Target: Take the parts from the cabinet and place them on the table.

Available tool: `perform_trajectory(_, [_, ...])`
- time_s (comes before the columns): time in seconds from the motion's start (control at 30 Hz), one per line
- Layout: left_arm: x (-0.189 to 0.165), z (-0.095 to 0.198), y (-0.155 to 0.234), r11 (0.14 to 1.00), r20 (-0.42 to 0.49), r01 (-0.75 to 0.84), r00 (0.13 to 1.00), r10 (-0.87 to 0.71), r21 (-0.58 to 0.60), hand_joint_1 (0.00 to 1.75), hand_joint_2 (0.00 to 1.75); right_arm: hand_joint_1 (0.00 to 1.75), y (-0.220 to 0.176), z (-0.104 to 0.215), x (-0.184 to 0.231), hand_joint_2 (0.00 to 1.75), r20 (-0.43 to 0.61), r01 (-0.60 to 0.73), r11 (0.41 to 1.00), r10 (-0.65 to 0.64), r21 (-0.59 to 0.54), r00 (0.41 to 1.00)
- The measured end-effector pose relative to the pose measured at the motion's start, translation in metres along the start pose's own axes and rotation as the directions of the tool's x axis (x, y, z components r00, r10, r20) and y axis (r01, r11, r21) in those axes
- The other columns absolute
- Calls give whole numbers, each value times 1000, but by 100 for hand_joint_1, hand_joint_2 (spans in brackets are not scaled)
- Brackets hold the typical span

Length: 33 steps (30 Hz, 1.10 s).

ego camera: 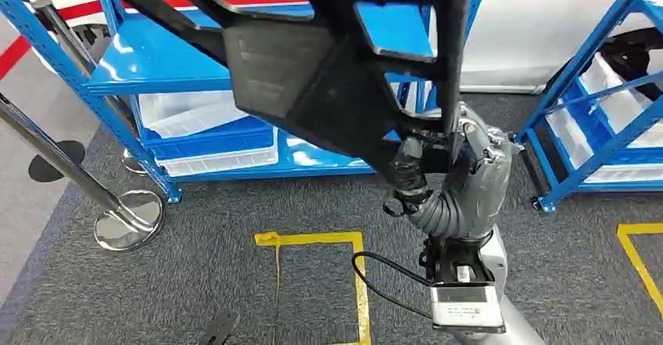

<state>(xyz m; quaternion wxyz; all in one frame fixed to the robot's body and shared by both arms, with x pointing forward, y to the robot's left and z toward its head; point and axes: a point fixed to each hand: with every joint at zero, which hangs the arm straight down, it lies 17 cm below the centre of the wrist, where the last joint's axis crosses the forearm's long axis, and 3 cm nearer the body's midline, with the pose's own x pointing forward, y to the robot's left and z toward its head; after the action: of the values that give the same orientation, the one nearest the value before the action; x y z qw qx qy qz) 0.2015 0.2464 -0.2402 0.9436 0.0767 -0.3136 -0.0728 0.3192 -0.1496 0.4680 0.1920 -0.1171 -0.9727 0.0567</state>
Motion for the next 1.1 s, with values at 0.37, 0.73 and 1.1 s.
perform_trajectory(0.37, [5,-2,1,1000,6,2,1000,-2,1,0,175,175,5,2,2,175,2,12,1000,-12,15,1000])
perform_trajectory(0.73, [0,-1,-1,1000,-14,-1,1000,1,-3,0,175,175,7,4,5,175,26,-9,1000,8,13,1000])
perform_trajectory(1.1, [-8,1,-2,1000,-33,-2,999,2,-3,0,175,175,7,4,4,175,14,17,1000,-17,6,1000])
